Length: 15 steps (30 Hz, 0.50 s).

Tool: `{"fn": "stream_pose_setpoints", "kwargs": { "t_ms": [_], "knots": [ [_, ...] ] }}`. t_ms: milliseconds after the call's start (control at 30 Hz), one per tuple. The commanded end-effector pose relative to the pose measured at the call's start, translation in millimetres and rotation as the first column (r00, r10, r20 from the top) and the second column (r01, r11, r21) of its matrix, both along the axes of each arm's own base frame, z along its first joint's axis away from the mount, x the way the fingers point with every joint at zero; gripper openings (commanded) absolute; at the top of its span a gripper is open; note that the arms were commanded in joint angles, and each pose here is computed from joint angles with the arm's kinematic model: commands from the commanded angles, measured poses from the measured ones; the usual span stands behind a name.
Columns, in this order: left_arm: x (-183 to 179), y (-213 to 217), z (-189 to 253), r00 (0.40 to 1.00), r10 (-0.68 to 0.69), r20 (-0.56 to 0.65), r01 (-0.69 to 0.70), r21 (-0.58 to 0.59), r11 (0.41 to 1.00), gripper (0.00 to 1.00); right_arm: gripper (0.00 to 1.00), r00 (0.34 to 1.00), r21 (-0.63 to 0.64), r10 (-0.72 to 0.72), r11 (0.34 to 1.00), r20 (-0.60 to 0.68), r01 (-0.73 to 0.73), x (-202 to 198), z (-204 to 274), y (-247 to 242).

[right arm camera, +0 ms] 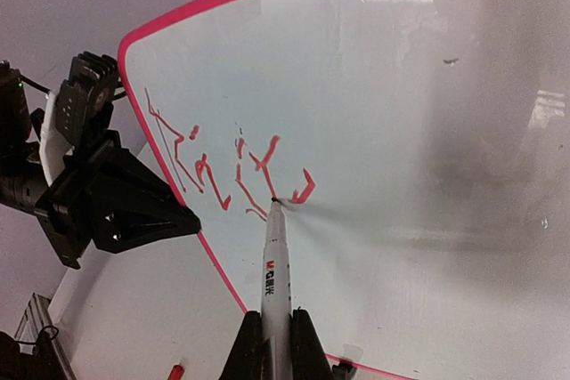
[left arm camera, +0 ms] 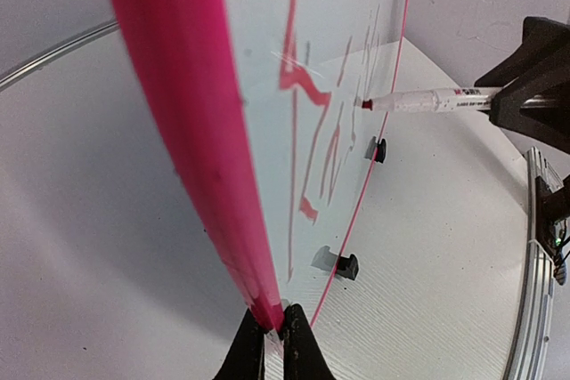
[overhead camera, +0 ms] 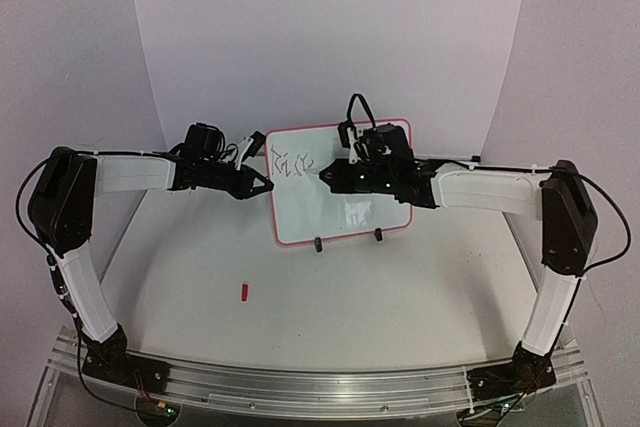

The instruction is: Write a sentence on the whiteboard

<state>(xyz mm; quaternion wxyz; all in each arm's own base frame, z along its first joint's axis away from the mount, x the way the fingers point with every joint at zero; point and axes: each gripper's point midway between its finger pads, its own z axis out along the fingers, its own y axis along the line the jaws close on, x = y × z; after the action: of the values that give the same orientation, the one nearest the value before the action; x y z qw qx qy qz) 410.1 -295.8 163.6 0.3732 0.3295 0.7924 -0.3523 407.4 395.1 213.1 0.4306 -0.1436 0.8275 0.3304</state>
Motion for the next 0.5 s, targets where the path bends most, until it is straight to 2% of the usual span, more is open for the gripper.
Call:
{"fn": "stream_pose_setpoints", "kwargs": {
  "t_ms": [0,200,300,467],
  "knots": [
    [7,7,3,0.998,0.028,0.060,-0.032,0.066,0.997,0.00,0.00,0.999,-0.020,-0.030,0.999,-0.024,0.030,-3,-12,-10],
    [8,7,4,0.998,0.027,0.062,-0.031,0.064,0.997,0.00,0.00,0.997,-0.037,-0.075,0.997,-0.009,0.075,-2,-10,-21],
    [8,8,2,0.998,0.030,0.059,-0.034,0.066,0.997,0.00,0.00,0.992,-0.036,-0.128,0.991,0.017,0.129,3,-2,-30],
    [8,7,3,0.998,0.030,0.061,-0.033,0.065,0.997,0.00,0.00,0.989,-0.011,-0.141,0.990,0.052,0.142,3,15,-33]
  ]
}}
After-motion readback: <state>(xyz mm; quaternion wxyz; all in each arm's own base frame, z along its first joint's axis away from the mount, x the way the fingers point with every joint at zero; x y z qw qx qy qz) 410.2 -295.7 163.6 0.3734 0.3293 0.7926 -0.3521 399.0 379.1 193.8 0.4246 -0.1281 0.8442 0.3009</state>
